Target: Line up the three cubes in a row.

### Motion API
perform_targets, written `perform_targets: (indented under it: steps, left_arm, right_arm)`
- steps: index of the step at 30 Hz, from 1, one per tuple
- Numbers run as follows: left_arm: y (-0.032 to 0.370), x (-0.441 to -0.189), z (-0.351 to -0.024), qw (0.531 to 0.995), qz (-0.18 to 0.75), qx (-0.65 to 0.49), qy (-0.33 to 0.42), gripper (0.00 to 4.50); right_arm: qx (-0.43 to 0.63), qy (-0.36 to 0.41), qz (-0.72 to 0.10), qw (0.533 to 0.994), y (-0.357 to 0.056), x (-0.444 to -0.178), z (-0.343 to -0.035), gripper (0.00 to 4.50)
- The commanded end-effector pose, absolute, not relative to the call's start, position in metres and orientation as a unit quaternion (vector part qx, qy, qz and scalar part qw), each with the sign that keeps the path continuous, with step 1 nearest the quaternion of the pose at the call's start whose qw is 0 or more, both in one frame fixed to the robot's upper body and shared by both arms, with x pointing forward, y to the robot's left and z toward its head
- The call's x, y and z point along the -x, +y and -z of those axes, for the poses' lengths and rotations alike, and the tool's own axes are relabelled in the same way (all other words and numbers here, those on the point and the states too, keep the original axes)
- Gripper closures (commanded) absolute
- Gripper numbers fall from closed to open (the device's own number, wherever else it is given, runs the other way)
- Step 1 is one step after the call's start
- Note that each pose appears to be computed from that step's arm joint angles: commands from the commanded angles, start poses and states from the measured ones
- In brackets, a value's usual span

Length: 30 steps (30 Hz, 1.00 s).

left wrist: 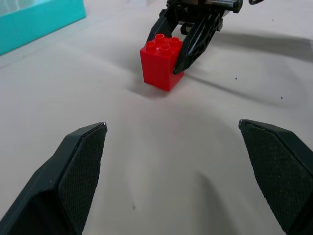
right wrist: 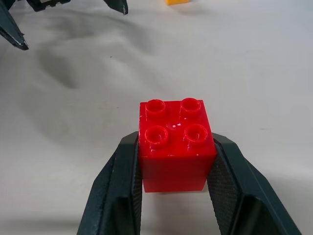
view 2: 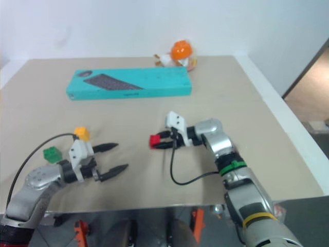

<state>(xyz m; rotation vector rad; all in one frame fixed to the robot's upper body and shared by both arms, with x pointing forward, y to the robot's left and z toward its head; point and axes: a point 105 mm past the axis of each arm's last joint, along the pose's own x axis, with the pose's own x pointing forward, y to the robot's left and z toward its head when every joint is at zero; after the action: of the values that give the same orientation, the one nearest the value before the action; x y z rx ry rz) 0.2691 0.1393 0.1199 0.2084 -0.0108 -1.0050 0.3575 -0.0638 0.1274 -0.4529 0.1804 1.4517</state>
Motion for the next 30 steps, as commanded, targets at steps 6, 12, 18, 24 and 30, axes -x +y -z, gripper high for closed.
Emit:
perform_targets:
  steps: [6,12,18,24,30]
  left_arm:
    - [0.131,-0.272,-0.129,0.86,0.5,-0.103,-0.021,0.0]
    - [0.132,-0.274,-0.131,0.861,0.497,-0.104,-0.023,0.0]
    - [0.154,-0.285,-0.144,0.906,0.406,-0.102,-0.055,0.0]
    - [0.204,-0.292,-0.171,0.978,0.148,-0.081,-0.122,0.0]
    - [0.25,-0.264,-0.178,0.985,-0.08,-0.081,-0.132,0.0]
  right_arm:
    - [0.218,0.065,-0.644,0.731,-0.071,-0.364,-0.132,2.1]
    - [0.225,0.043,-0.642,0.732,-0.074,-0.361,-0.145,0.02]
    - [0.196,-0.018,-0.627,0.754,-0.075,-0.348,-0.193,0.02]
    - [0.165,-0.085,-0.622,0.761,-0.052,-0.314,-0.219,0.02]
    - [0.135,-0.097,-0.62,0.767,-0.041,-0.299,-0.219,0.02]
